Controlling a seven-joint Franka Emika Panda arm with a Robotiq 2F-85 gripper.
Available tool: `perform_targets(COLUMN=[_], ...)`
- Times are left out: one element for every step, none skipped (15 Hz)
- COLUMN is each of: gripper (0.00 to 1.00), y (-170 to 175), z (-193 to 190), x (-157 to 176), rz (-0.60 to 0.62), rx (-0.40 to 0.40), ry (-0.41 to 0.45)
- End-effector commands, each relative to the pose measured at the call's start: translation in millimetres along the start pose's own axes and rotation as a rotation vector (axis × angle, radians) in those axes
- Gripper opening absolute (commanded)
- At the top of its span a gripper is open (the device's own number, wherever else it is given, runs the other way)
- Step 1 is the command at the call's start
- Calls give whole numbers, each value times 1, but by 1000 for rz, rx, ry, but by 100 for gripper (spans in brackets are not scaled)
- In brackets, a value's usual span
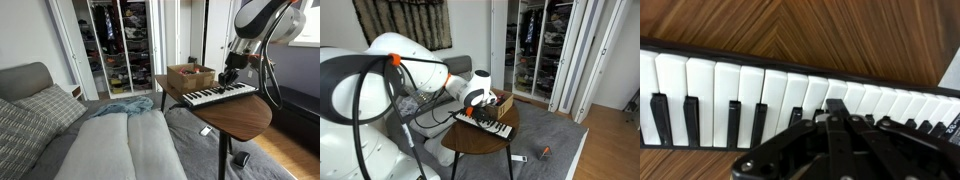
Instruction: Press a key on the keyboard
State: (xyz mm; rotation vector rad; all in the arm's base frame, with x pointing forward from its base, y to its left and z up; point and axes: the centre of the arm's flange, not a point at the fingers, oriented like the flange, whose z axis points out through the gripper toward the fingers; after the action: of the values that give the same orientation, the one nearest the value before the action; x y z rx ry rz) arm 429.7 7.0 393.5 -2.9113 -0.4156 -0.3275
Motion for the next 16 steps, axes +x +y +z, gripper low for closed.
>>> perform_targets(gripper=[0, 0, 2, 22, 27, 31, 37, 44, 51, 57, 65, 71, 79, 85, 92, 99], y=[-4, -4, -4, -3, -3, -3, -2, -2, -2, -2, -1, 0, 1, 3, 4, 4], z=[-26, -32, -38, -44, -49, -54, -59, -64, -68, -73, -77, -82, -86, -90, -93, -95], x=[-1, -1, -1, -1, -1, -1, -1, -2, -3, -4, -5, -7, -8, -9, -11, -12], rz=[-1, -3, -4, -4, -4, -3, -5, -9, -13, -14, -18, -21, -21, -30, -35, -39], rx=[-25, -29, -33, -40, -43, -48, -52, -52, -52, -55, -59, -68, -72, -79, -84, -89], ry=[49, 60, 71, 82, 91, 103, 111, 120, 127, 133, 138, 147, 153, 155, 156, 156])
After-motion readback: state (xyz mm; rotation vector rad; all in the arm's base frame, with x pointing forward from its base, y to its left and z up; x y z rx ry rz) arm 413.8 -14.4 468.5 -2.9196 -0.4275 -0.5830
